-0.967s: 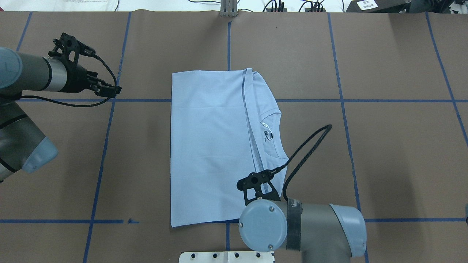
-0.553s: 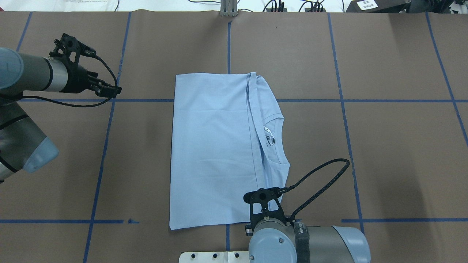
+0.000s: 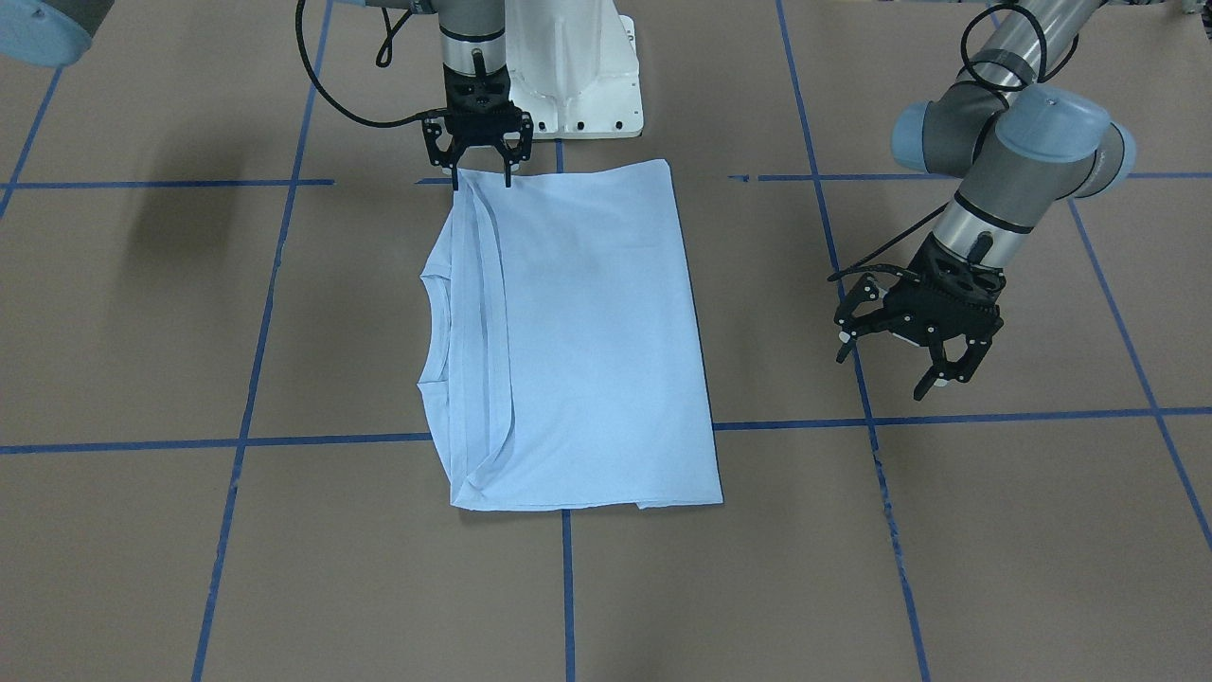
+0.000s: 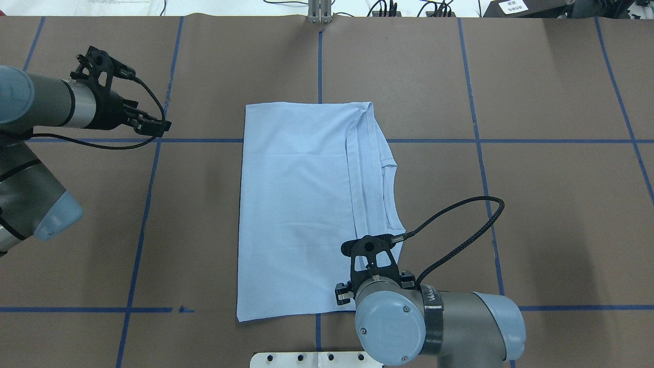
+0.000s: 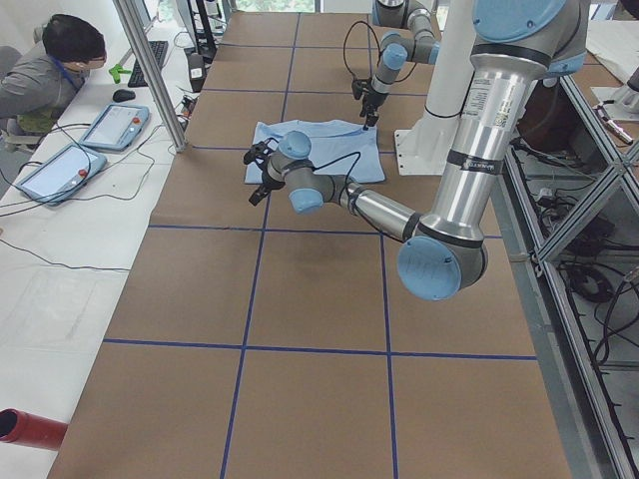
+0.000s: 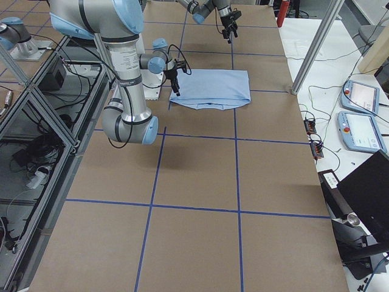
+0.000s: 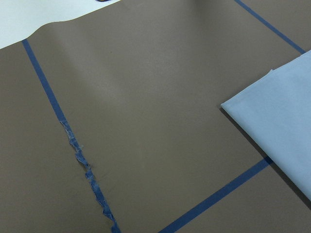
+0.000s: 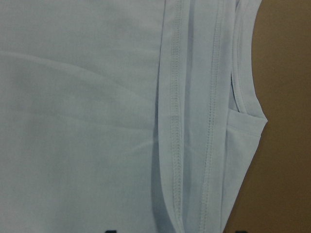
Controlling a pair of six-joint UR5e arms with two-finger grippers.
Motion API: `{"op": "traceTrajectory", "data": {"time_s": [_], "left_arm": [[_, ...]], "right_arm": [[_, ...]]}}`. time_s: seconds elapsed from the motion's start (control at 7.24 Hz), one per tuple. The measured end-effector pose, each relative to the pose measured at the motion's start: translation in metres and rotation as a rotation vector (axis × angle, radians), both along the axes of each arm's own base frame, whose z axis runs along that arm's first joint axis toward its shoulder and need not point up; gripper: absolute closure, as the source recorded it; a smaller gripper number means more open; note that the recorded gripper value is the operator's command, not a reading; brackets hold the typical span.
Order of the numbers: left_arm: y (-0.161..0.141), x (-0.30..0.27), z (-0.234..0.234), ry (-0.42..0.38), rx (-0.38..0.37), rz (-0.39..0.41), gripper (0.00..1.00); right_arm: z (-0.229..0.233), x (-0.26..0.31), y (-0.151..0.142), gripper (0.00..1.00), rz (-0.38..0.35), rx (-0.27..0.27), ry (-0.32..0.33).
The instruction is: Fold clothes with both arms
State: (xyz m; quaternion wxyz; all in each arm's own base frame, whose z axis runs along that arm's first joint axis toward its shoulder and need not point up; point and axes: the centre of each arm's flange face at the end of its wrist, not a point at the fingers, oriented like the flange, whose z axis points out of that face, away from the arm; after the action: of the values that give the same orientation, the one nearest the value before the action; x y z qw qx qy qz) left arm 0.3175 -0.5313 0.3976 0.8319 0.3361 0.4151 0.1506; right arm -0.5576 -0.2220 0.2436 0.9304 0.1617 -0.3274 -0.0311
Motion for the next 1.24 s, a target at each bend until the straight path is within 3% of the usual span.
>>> {"op": "traceTrajectory", "data": {"time_s": [0.55,1.24], "left_arm": [[-0.002,0.003,0.002,-0.003,-0.004,0.002,0.0],[-0.002,0.003,0.001,0.0,-0.003,0.002,0.0]], "right_arm": [[0.015,-0.004,-0.014,0.0,-0.129,0.102,0.09],[0.042,-0.018,-0.026,0.0,-0.123,0.09,0.165]]}}
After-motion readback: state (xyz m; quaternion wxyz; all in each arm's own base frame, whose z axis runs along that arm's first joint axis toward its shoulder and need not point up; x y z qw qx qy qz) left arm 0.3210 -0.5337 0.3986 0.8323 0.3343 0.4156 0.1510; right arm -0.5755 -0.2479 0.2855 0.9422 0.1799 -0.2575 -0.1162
